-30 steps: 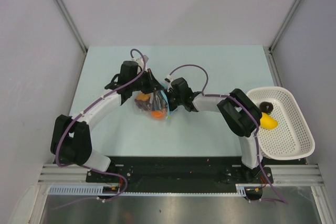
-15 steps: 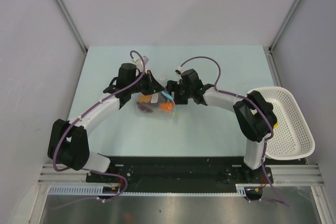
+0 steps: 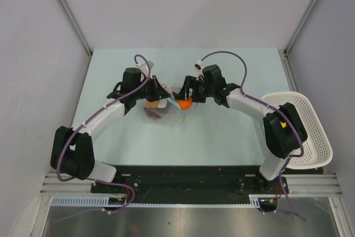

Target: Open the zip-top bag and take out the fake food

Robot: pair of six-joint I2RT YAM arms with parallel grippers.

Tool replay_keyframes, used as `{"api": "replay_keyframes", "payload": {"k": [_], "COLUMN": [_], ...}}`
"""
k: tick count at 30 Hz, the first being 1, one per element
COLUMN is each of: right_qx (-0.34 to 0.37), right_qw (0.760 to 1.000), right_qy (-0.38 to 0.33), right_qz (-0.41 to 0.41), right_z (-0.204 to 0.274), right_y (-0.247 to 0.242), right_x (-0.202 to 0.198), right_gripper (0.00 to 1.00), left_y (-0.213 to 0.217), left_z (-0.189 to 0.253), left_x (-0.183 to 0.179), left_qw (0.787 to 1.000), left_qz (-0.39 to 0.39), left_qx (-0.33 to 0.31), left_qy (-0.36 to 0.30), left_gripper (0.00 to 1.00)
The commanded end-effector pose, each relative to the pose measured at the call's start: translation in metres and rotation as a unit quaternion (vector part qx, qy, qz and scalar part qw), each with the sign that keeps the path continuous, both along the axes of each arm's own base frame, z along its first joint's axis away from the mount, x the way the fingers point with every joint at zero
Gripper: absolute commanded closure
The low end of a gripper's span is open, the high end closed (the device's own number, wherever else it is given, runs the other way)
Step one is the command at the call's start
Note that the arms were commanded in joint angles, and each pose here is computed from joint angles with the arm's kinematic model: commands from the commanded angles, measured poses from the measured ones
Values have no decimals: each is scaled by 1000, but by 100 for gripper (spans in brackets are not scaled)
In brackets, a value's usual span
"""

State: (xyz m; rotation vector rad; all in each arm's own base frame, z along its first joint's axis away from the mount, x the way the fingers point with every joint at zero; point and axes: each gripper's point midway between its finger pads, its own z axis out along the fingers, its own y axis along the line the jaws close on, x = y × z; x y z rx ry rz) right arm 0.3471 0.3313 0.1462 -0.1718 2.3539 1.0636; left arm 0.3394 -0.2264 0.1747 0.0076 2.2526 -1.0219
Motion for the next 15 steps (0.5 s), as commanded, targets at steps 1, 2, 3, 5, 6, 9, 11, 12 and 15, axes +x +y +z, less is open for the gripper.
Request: {"api": "replay_keyframes", "payload": {"k": [1, 2, 3, 5, 6, 9, 11, 12, 15], "right_qx": [24, 17, -3, -19, -49, -107, -131, -151, -180], "right_qw": [996, 995, 994, 992, 989, 979, 969, 962, 931], "right_qy": [-68, -64, -49, -48, -36, -18, -14, 4, 59], "right_qz": [-52, -68, -94, -119, -138, -173, -207, -228, -312], "right_z": [85, 87, 81, 88, 80, 69, 66, 59, 44], "right_y": [-40, -53, -76, -102, -127, -169, -203, -219, -277], "right_x": [12, 14, 18, 16, 14, 1, -5, -12, -35], "right_gripper": [54, 55, 55, 55, 55, 54, 54, 54, 54], "left_y": [-1, 0, -1, 0, 0, -2, -4, -5, -7], "left_z": [16, 17, 18, 17, 17, 14, 12, 12, 11], "left_x": [7, 8, 9, 10, 11, 13, 15, 16, 18], "left_qw": [999, 999, 999, 999, 999, 999, 999, 999, 999], "left_qz": [-13, -13, -14, -16, -16, -18, -21, -21, -23], "left_qx": [-8, -7, -7, -5, -4, -6, -11, -14, -20], "left_qy": [-30, -32, -33, -33, -33, -32, -29, -28, -27], "left_gripper": [100, 100, 100, 100, 100, 100, 100, 100, 100]}}
